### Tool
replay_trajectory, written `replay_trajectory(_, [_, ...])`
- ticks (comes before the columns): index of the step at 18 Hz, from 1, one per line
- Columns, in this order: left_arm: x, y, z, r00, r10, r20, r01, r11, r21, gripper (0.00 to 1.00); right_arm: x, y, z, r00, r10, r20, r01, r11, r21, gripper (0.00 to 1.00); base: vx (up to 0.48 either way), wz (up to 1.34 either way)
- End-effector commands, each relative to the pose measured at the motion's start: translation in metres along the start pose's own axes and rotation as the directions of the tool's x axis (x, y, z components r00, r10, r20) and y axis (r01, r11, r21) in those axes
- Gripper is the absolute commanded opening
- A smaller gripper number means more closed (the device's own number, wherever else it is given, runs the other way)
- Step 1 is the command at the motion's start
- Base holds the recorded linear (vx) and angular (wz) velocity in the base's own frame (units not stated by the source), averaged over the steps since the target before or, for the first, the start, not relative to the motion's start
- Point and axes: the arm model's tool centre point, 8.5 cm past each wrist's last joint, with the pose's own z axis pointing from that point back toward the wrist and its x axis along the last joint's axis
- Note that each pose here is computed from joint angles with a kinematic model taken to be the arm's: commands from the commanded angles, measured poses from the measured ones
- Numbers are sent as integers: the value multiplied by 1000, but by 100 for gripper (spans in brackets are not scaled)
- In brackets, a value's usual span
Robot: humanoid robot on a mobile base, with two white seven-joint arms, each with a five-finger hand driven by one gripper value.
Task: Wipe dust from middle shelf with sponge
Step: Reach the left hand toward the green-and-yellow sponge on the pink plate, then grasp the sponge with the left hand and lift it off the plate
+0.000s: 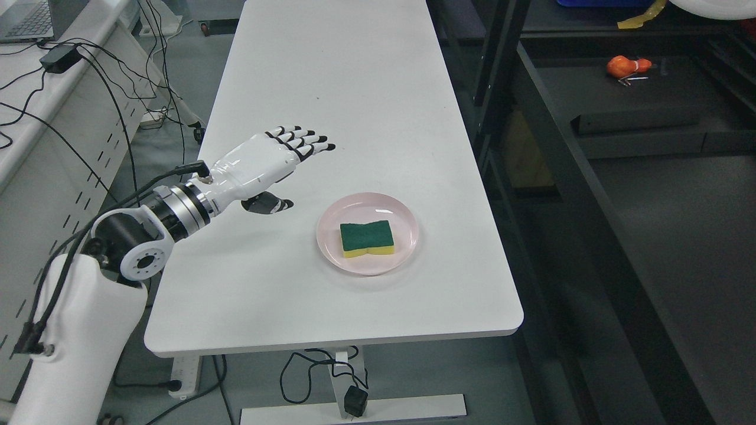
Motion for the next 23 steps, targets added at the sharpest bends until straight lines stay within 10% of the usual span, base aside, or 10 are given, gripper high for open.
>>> replay_trajectory(1, [63,-72,-50,959,-185,216,244,925,-291,95,10,-10,0,1000,-2,22,3,1000,-14,100,6,13])
replay_trajectory(23, [116,-78,-105,939,-185,290,287,887,-363,73,10,-10,0,1000,-2,22,3,1000,-14,100,3,5])
